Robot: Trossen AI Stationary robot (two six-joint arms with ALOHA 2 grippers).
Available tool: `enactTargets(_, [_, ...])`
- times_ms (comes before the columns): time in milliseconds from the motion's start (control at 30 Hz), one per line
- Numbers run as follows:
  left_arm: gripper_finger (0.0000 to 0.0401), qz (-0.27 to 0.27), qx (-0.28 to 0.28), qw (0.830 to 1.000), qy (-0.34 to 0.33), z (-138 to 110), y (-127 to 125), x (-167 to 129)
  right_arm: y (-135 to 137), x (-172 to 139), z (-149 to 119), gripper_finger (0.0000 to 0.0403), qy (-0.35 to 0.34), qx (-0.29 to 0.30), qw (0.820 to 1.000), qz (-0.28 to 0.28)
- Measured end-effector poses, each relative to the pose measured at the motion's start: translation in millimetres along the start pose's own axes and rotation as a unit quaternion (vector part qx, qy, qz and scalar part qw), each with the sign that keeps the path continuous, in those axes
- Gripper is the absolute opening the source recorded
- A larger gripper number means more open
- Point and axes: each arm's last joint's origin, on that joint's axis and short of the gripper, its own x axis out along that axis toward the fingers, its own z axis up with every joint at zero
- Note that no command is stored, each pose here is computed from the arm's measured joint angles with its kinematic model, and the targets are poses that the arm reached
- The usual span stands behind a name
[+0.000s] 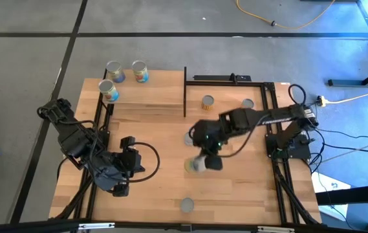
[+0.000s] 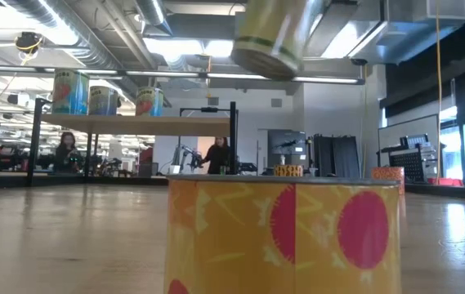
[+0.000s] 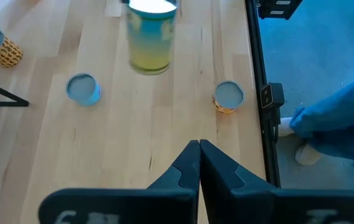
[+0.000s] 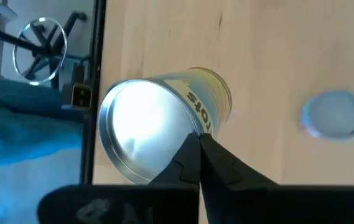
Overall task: Pick and place cans onto a shelf
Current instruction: Put the blue canned carrots on the shelf aligned with the other blue canned tomatoes
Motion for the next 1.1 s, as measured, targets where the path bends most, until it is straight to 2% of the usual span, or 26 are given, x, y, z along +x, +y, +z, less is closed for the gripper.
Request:
enactTargets(133, [0.0000,0.000,-0.005,1.000,0.000,0.0,0.0,0.0,-13.3,4.6,11.8,0.0000,-0.004,-0.007,1.000,-0.003])
enactTargets(533, [0.0000,0.003,-0.044,0.999,-0.002,0.2,0.3,0.1,-28.6,59.4,35.4,0.0000,0.049,-0.045,0.998,-0.005])
enactTargets(1100, [0.0000,0.012,-0.066,0.998,-0.008,2.1,3.0,1.2,-43.4,109.8,29.1,0.0000,0.130,-0.049,0.990,-0.018])
